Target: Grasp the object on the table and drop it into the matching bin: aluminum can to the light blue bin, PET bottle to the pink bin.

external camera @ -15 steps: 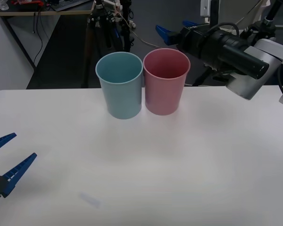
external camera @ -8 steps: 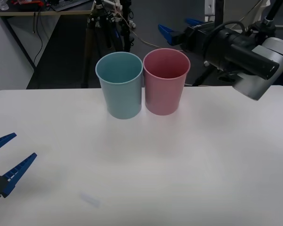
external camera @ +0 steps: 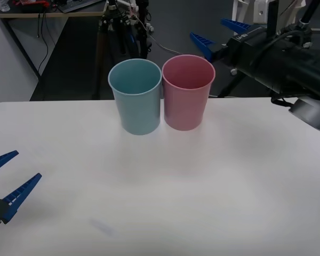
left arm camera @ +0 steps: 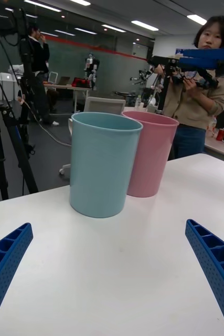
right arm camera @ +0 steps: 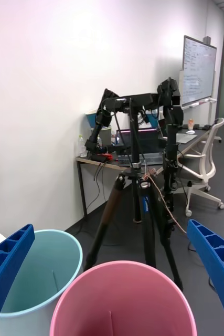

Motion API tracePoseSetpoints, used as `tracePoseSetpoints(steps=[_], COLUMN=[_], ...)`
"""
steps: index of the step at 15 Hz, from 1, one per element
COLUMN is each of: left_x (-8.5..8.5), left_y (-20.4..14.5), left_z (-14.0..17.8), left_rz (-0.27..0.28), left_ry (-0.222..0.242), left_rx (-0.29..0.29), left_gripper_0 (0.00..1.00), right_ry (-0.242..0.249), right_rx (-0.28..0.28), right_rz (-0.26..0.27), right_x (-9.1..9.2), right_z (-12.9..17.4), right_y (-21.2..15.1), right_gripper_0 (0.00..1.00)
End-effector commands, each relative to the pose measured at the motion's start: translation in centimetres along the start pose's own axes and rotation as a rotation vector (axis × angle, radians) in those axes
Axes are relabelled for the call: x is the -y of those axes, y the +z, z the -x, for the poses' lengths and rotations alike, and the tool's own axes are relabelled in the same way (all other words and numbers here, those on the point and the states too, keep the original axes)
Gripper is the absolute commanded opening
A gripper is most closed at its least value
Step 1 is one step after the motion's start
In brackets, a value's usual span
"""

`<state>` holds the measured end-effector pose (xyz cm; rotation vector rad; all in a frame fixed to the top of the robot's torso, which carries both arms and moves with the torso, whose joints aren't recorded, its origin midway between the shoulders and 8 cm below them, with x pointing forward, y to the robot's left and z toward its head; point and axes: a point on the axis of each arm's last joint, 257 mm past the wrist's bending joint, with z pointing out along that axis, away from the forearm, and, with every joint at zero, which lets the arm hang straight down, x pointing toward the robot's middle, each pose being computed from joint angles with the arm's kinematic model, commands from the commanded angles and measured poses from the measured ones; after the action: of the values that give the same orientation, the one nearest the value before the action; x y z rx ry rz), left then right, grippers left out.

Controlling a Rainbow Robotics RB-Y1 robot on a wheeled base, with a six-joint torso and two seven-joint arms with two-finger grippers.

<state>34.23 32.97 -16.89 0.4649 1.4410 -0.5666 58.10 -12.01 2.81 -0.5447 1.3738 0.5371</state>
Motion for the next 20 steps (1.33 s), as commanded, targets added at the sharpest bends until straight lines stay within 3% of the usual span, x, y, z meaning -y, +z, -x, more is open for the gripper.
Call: tracePoseSetpoints(steps=[1, 6, 10, 15, 17, 20], left_x=[0.0, 0.0, 0.0, 0.0, 0.0, 0.0], left_y=[0.0, 0.0, 0.0, 0.0, 0.0, 0.0], left_z=[0.0, 0.0, 0.0, 0.0, 0.0, 0.0], left_rz=[0.000, 0.000, 0.000, 0.000, 0.000, 0.000], left_ry=[0.000, 0.000, 0.000, 0.000, 0.000, 0.000], left_rx=[0.000, 0.000, 0.000, 0.000, 0.000, 0.000], left_gripper_0=[1.00, 1.00, 1.00, 1.00, 1.00, 1.00], right_ry=[0.002, -0.043, -0.085, -0.059, -0.117, -0.145], right_rx=[0.011, 0.015, 0.022, -0.011, -0.029, -0.066], right_rz=[0.014, 0.018, -0.047, -0.096, -0.123, -0.111], right_x=[-0.8, -0.5, 0.3, 0.5, 0.7, -0.1], right_z=[-0.2, -1.9, -3.3, -7.4, -8.9, -11.7], right_y=[-3.5, -9.7, -14.7, -19.5, -21.5, -23.7], right_gripper_0=[1.00, 1.00, 1.00, 1.00, 1.00, 1.00])
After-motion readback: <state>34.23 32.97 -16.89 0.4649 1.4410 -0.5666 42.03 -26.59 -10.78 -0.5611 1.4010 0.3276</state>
